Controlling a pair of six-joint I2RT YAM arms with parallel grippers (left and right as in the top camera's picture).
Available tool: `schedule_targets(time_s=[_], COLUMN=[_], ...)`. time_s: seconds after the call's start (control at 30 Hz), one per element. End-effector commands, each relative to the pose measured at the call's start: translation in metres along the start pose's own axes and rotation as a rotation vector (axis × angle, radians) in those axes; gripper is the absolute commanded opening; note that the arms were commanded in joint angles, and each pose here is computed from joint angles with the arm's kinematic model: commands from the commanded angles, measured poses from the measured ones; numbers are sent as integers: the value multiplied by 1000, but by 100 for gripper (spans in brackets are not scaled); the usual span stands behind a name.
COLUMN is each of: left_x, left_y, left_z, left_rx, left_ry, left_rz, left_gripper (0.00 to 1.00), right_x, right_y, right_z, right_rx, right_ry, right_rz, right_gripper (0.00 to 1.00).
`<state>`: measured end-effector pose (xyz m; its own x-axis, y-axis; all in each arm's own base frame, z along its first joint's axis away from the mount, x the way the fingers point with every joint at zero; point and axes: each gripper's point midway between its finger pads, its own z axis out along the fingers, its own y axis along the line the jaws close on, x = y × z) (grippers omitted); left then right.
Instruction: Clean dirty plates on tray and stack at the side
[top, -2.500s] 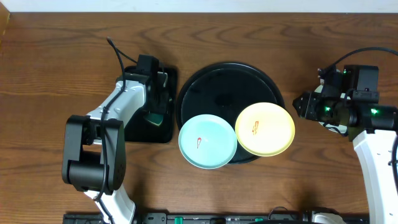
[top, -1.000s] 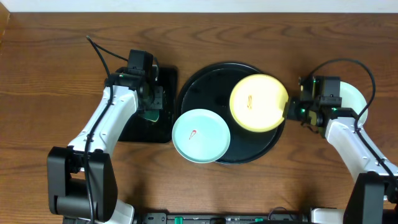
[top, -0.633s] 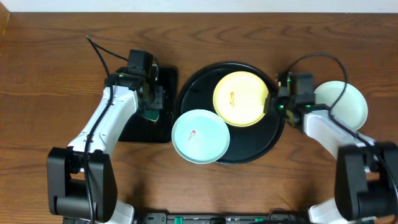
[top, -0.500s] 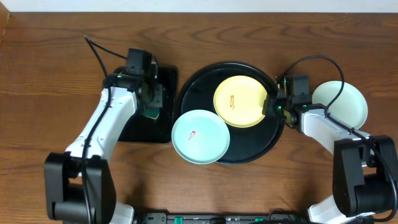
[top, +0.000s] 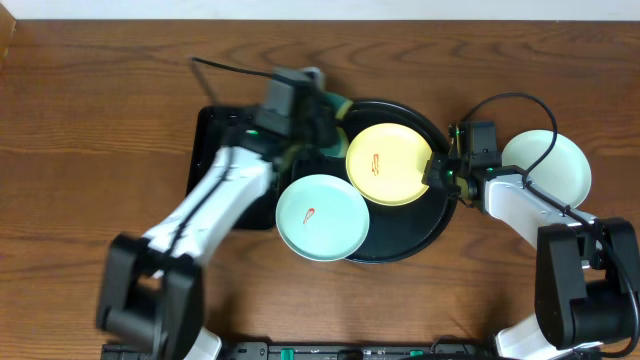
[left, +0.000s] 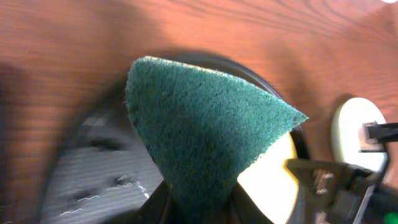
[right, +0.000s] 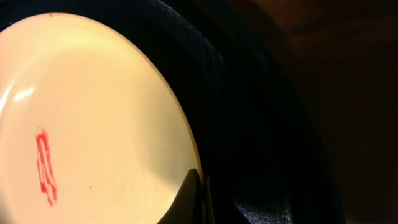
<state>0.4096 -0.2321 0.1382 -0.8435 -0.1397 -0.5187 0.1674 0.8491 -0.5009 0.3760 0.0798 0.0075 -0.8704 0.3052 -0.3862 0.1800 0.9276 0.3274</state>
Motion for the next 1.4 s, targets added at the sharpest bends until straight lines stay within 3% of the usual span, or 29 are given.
schedule_targets(time_s=[0.0, 0.33, 0.5, 0.63, 1.0, 1.2, 1.37], left_x=[28, 87, 107, 117, 93, 77, 92], left_y=[-24, -55, -39, -2, 61, 40, 14], left_z=[36, 105, 129, 143, 126, 129, 142], left_rx=[51, 132, 98, -13, -287, -264, -222], left_ry=[84, 205, 239, 238, 233, 186, 178], left_rz=[-145, -277, -311, -259, -21, 43, 27], left_gripper=[8, 8, 8, 8, 8, 8, 7], right_x=[2, 7, 8, 10, 14, 14, 15], right_y=[-5, -8, -8, -9, -11, -12, -12], right_z=[0, 0, 0, -1, -1, -1, -1], right_rx=[43, 53, 55, 59, 68, 71, 72], right_ry=[-2, 19, 24, 32, 48, 47, 51], right_rz=[12, 15, 16, 16, 11, 10, 2], right_gripper=[1, 1, 1, 1, 1, 1, 1])
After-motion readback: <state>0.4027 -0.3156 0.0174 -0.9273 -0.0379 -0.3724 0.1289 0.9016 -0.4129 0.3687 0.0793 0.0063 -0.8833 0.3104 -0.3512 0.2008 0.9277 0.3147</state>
